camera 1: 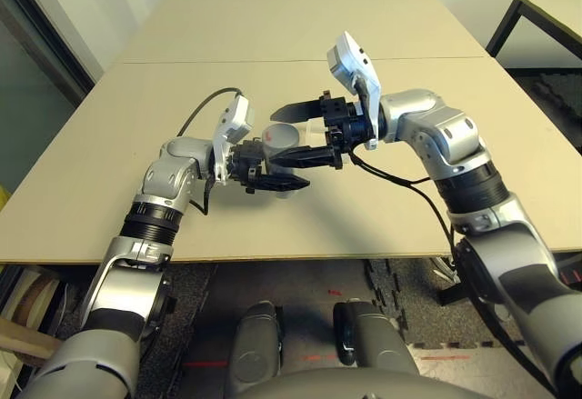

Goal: Pour the medicine from the bottle into the box.

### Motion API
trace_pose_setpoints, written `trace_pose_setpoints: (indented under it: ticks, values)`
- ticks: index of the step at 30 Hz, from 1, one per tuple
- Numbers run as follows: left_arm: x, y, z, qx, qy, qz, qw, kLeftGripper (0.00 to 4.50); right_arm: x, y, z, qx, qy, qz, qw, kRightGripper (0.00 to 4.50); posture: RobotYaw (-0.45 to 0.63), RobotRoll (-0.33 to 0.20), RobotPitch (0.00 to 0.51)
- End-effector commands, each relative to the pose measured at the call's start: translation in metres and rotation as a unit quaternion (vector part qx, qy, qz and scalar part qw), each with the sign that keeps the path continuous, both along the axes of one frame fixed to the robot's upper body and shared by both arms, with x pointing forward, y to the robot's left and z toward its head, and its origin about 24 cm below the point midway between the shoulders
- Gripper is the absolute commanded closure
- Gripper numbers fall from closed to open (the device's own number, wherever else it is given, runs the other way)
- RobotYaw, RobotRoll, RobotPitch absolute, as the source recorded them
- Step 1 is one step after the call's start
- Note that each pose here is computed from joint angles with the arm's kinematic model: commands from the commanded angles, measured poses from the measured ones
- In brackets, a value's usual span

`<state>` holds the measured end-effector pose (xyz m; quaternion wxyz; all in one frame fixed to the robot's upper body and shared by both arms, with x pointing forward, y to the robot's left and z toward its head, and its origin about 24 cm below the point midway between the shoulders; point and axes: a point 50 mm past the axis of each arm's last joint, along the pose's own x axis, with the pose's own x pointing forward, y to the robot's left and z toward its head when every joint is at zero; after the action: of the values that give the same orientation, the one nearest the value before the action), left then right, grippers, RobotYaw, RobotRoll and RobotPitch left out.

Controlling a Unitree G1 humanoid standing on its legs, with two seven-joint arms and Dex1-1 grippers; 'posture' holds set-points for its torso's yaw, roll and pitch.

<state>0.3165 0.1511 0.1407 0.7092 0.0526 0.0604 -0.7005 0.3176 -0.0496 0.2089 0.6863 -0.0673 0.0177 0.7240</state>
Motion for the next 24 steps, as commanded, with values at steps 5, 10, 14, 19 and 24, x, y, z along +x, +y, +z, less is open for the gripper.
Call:
trace_pose_setpoints:
  ticks: [5, 10, 14, 19, 24]
  values:
    - [-0.001, -0.003, 0.003, 0.01, -0.011, -0.01, 1.0, 1.88, -0.002, 0.002, 0.002, 0.005, 0.006, 0.013, 1.0, 1.91, -0.06, 0.0, 0.049]
    - [0.0, -0.003, 0.003, 0.012, -0.012, -0.009, 1.0, 1.88, -0.003, 0.0, 0.006, 0.031, 0.028, 0.012, 0.999, 1.91, -0.06, 0.0, 0.049]
    - [0.0, -0.003, 0.002, 0.013, -0.012, -0.009, 1.0, 1.88, 0.002, -0.006, 0.015, 0.074, 0.06, -0.006, 0.995, 1.91, -0.06, 0.0, 0.05]
    - [0.0, -0.002, 0.001, 0.014, -0.012, -0.008, 1.0, 1.88, 0.006, -0.014, 0.014, 0.08, 0.064, -0.028, 0.994, 1.91, -0.06, 0.0, 0.053]
    - [0.001, 0.0, 0.001, 0.017, -0.014, -0.004, 1.0, 1.88, 0.01, -0.024, 0.01, 0.076, 0.055, -0.054, 0.994, 1.91, -0.05, 0.0, 0.053]
